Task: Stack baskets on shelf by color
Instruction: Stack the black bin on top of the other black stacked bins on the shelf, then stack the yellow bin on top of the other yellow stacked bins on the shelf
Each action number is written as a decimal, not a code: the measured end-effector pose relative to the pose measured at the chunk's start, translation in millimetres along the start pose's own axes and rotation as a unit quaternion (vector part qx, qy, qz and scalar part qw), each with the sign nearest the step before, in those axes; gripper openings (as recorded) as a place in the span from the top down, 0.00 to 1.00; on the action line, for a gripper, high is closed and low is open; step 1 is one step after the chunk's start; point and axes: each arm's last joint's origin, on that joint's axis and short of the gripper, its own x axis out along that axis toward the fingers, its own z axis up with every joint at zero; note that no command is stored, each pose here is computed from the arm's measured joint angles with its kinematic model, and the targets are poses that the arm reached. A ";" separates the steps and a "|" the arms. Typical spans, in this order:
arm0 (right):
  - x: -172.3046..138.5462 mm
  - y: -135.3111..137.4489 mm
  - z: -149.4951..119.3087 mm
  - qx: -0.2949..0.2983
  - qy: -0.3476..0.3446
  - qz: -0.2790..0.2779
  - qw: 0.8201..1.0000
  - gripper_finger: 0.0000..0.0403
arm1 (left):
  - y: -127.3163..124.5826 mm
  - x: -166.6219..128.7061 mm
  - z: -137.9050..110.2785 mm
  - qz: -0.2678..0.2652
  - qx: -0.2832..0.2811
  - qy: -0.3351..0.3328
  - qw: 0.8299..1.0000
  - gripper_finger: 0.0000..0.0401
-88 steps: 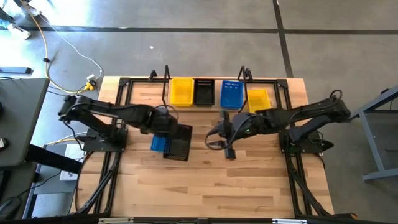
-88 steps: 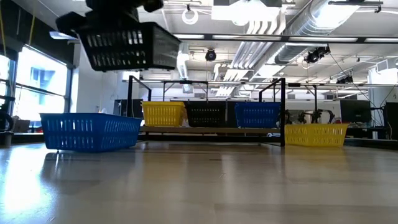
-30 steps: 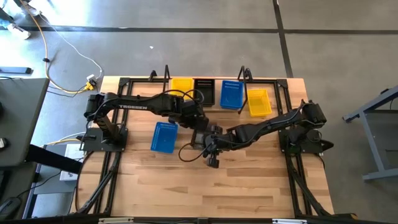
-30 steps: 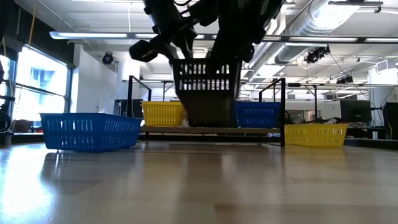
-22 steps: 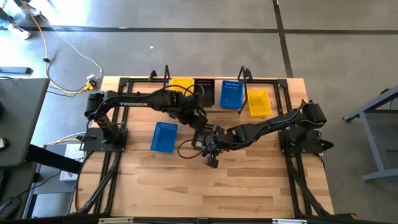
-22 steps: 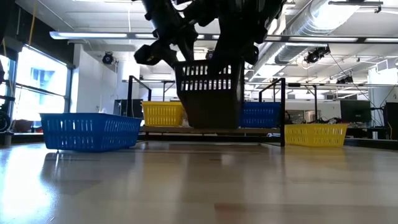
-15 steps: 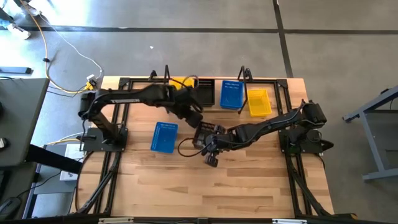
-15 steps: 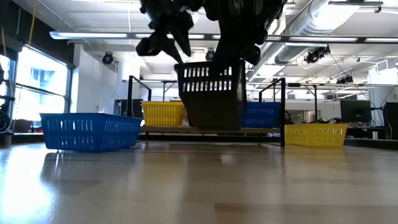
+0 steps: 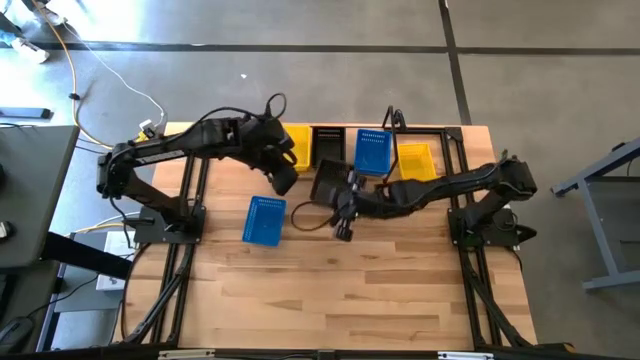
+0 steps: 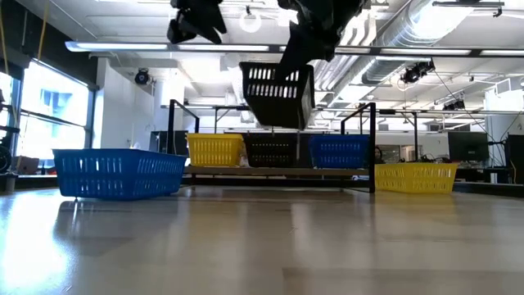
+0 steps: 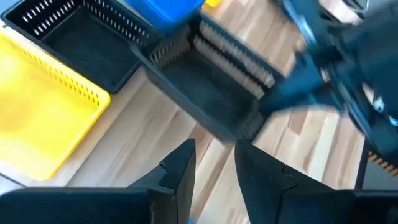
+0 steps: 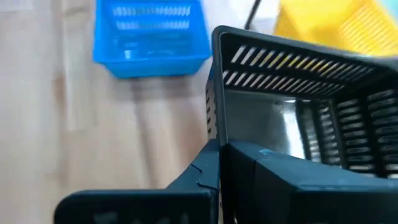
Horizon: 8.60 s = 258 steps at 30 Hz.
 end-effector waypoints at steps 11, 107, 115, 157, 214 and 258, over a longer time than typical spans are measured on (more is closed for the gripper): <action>7.4 -76.7 17.4 -0.146 -0.022 -0.025 0.989 1.00 | 4.3 -22.3 -2.8 -0.004 0.011 -0.024 1.000 0.75; 15.7 -159.9 37.9 0.024 0.053 -0.115 0.992 0.79 | 13.5 -22.9 0.4 0.007 -0.013 -0.027 1.000 0.75; -28.7 -194.6 29.5 0.103 0.062 -0.163 0.979 0.79 | 13.6 -22.9 0.4 0.007 -0.013 -0.027 1.000 0.75; -81.6 -262.8 -155.3 0.523 0.144 -0.253 0.801 0.79 | 13.5 -22.9 0.4 0.007 -0.013 -0.027 1.000 0.75; -15.9 -280.2 -182.5 0.478 0.304 -0.290 0.772 0.79 | 13.5 -22.9 0.4 0.007 -0.004 -0.027 1.000 0.75; -105.1 -277.8 -103.5 0.480 0.067 -0.431 0.761 1.00 | 13.5 -22.9 0.4 0.007 0.010 -0.027 1.000 0.75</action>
